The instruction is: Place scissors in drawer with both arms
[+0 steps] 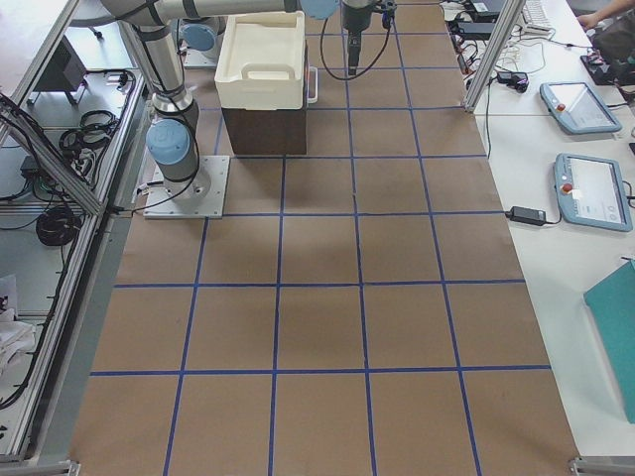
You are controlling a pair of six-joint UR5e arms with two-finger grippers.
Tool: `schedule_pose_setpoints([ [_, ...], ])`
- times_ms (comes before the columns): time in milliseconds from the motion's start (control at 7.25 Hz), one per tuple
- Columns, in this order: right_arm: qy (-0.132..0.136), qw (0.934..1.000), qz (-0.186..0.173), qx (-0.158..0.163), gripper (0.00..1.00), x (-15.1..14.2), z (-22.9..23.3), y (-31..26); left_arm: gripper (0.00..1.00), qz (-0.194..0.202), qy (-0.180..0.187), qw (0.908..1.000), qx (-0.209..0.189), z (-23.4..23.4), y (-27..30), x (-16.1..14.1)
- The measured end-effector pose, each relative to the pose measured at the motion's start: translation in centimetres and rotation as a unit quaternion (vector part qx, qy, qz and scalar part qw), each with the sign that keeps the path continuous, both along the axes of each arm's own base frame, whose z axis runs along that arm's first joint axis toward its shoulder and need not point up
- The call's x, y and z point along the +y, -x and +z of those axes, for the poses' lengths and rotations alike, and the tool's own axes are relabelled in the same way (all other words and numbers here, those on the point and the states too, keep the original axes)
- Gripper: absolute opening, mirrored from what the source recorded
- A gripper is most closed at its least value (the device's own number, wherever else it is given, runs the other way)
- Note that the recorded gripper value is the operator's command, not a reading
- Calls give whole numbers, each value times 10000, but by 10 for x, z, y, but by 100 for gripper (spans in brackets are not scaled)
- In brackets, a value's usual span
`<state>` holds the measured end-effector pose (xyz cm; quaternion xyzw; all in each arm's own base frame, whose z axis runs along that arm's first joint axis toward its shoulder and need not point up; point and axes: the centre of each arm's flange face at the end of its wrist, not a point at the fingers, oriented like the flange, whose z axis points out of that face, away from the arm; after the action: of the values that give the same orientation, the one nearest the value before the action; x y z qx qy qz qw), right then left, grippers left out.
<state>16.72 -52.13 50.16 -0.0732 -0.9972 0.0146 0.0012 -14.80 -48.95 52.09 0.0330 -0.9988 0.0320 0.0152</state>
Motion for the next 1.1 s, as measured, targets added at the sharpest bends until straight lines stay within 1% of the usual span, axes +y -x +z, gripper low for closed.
schedule_pose_setpoints([
  [138,13,9986,-524,-17,100,-1,-2,-2,100,-128,2,9999,-16,-7,-8,0],
  [276,10,9948,-1019,-33,100,-5,-8,-5,100,-449,22,9990,-48,-18,-15,1],
  [414,-17,9901,-1405,-36,100,-9,-16,-13,100,-908,-9,9958,-81,-32,-21,5],
  [552,-39,9842,-1771,-34,100,-11,-25,-27,100,-1330,-77,9910,-100,-46,-28,12],
  [690,-85,9757,-2191,-14,100,-11,-36,-48,99,-1706,-202,9851,-105,-62,-37,25],
  [828,-163,9656,-2594,28,100,-10,-48,-68,100,-2083,-365,9772,-175,-80,-55,39],
  [966,-269,9553,-2942,93,100,-8,-64,-88,100,-2627,-570,9625,-369,-94,-82,51],
  [1103,-375,9466,-3198,176,100,-5,-80,-105,100,-3218,-762,9425,-485,-102,-115,57],
])
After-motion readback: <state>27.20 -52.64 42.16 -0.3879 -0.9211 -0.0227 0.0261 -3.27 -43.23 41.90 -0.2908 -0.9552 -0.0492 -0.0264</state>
